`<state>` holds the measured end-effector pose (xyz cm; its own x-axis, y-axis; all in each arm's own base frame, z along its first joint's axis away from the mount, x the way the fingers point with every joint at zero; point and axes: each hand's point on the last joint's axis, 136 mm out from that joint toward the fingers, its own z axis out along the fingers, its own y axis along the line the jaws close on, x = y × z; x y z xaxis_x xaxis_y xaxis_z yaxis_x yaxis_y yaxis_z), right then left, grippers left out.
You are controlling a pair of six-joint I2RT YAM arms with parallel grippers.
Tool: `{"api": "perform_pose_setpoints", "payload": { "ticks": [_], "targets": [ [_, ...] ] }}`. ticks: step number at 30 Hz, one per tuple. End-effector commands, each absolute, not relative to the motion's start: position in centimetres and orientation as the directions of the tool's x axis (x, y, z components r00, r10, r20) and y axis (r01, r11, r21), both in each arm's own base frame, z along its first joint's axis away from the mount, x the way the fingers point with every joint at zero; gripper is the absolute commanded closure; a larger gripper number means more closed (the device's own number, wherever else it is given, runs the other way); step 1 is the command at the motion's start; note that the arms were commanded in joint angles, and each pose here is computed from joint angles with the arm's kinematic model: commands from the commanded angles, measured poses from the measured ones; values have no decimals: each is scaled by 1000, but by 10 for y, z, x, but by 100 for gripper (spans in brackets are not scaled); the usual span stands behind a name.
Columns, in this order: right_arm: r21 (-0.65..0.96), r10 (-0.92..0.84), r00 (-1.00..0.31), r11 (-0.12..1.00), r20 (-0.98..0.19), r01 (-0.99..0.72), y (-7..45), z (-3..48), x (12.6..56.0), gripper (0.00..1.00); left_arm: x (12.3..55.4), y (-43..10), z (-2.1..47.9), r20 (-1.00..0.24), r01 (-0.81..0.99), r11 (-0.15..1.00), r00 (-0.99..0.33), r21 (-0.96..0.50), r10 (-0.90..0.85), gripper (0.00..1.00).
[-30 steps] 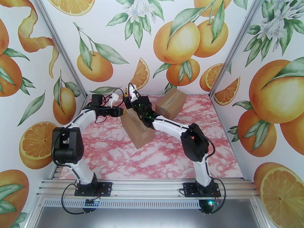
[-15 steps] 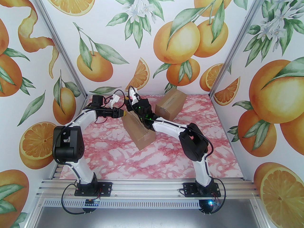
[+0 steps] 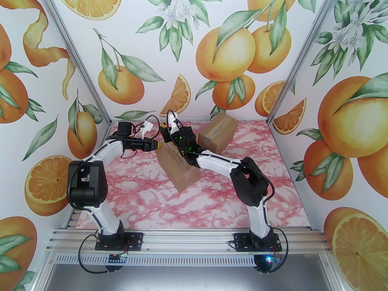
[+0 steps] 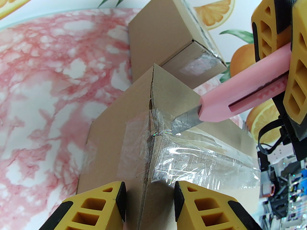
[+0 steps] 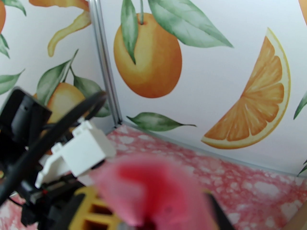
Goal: Unpack the express box
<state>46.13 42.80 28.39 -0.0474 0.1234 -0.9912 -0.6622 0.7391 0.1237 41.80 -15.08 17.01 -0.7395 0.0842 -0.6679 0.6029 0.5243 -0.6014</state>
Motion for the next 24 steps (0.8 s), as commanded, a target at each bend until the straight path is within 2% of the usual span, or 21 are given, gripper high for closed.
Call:
{"api": "perform_pose_setpoints", "payload": {
  "ticks": [1, 24],
  "targets": [
    [118, 174, 12, 714, -985, -690, 424, 316, 452, 100, 412, -156, 159, -633, 586, 508, -768, -631, 98, 61],
    [27, 89, 65, 768, -994, -640, 425, 294, 443, 100, 416, -153, 155, -629, 556, 548, -775, -625, 69, 65]
  ]
}}
